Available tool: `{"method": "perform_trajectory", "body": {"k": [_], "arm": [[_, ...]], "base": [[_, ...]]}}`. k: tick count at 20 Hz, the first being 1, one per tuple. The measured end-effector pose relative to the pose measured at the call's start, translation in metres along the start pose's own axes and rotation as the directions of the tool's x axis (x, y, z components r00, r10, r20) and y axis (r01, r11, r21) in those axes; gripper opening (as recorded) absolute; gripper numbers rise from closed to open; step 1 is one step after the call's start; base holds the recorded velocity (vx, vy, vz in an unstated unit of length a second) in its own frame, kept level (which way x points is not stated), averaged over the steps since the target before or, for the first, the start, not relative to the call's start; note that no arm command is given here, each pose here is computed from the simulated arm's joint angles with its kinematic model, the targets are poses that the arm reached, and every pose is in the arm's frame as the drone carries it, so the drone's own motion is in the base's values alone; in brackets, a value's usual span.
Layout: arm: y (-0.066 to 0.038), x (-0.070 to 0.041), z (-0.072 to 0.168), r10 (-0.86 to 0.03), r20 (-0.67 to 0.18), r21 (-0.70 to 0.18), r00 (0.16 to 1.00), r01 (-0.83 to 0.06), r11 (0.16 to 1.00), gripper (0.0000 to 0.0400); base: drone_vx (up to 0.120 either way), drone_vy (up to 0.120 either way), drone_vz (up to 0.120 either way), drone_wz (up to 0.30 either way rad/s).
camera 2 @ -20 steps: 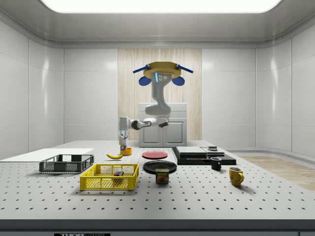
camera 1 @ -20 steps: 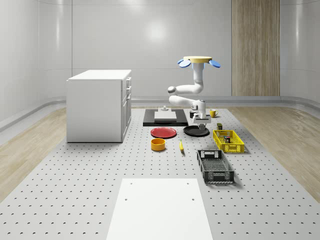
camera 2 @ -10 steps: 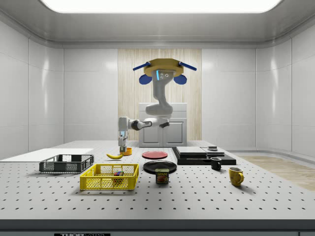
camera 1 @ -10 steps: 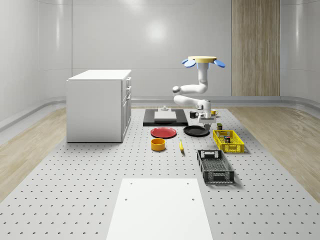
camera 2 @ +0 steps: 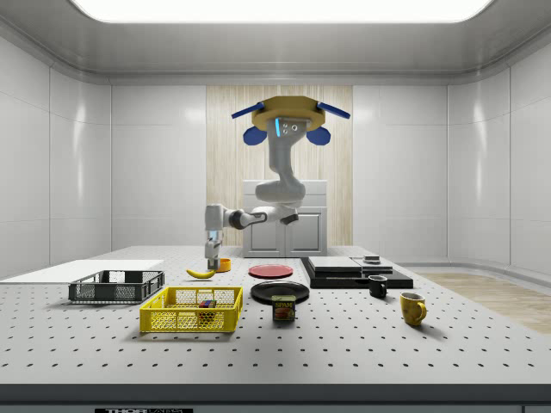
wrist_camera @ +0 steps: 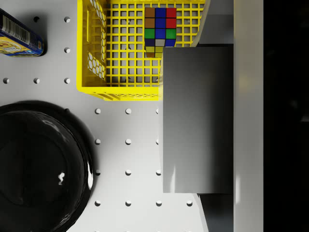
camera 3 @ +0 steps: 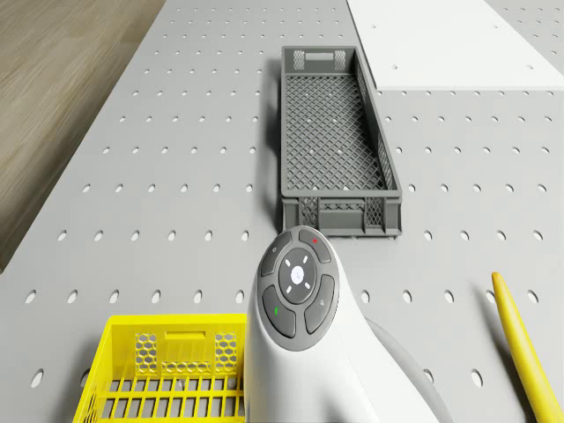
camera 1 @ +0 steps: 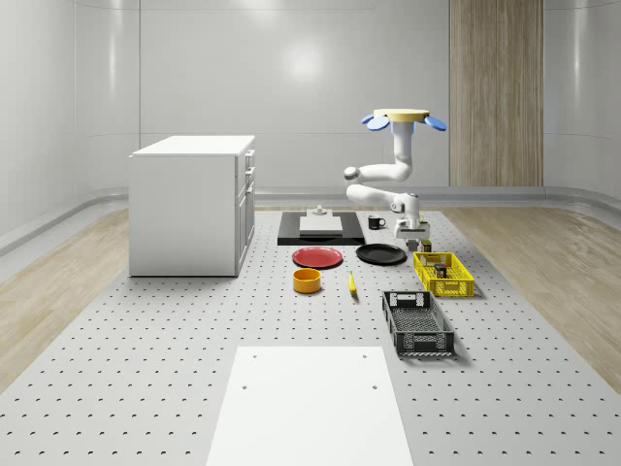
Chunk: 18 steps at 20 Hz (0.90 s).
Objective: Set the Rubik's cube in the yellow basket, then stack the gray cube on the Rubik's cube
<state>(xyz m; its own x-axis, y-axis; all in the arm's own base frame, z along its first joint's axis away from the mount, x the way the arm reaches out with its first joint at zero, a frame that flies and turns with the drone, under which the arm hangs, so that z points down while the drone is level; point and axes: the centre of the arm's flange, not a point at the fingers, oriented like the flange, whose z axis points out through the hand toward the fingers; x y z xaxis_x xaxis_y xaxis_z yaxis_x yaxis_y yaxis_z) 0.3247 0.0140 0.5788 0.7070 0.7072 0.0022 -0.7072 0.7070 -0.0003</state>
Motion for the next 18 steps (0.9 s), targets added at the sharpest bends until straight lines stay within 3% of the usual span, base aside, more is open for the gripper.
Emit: {"method": "perform_trajectory", "body": {"k": [7, 11, 18], "arm": [[0.0000, 0.0000, 0.0000, 0.000, 0.000, 0.000, 1.000, 0.000, 1.000, 0.0250], [0.0000, 0.0000, 0.0000, 0.000, 0.000, 0.000, 1.000, 0.000, 1.000, 0.0250], [0.0000, 0.0000, 0.0000, 0.000, 0.000, 0.000, 1.000, 0.000, 1.000, 0.0250]], "base": [[-0.080, 0.120, 0.000, 0.000], [0.060, 0.120, 0.000, 0.000], [0.000, 0.114, 0.000, 0.000]]}}
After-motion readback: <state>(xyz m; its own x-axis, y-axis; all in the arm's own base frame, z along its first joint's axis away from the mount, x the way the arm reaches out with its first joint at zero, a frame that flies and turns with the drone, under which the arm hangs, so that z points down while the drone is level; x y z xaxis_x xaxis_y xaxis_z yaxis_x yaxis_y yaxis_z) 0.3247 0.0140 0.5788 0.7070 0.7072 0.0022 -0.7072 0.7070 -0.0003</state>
